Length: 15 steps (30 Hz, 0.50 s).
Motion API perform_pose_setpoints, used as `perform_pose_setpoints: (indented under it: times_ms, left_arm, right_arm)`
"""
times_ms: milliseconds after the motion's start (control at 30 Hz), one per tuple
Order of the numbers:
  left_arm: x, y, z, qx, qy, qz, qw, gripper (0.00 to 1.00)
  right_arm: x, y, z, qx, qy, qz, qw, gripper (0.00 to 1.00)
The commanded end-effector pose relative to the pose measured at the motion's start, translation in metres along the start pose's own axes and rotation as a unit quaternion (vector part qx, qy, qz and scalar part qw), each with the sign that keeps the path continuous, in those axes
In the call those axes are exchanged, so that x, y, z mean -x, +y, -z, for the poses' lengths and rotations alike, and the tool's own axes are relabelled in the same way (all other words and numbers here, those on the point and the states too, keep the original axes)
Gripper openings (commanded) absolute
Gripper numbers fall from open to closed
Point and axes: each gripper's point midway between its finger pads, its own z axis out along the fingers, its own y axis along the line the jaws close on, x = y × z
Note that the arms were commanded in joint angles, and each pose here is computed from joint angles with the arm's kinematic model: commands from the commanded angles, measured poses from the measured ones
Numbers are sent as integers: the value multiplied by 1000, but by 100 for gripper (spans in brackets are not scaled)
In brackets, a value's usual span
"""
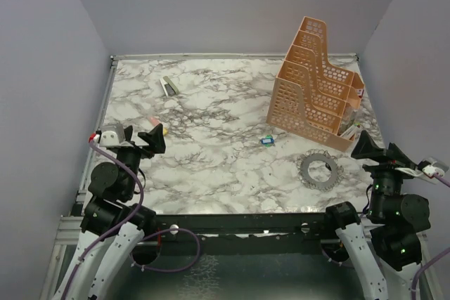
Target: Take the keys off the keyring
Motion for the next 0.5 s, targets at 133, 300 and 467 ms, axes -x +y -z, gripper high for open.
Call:
perform_pose_setpoints:
  times_ms: [133,300,467]
  left_arm:
    - [5,2,-7,11,-5,-10,1000,99]
    - [3,1,-12,8,2,-16,1000,99]
    - [1,-1,-13,-1,5,-17,1000,99]
  right_arm:
    - [15,3,10,30,-44,-3,999,100]
    - [11,0,6,20,-46,6,999,100]
    - [5,-4,3,9,-41,11,999,100]
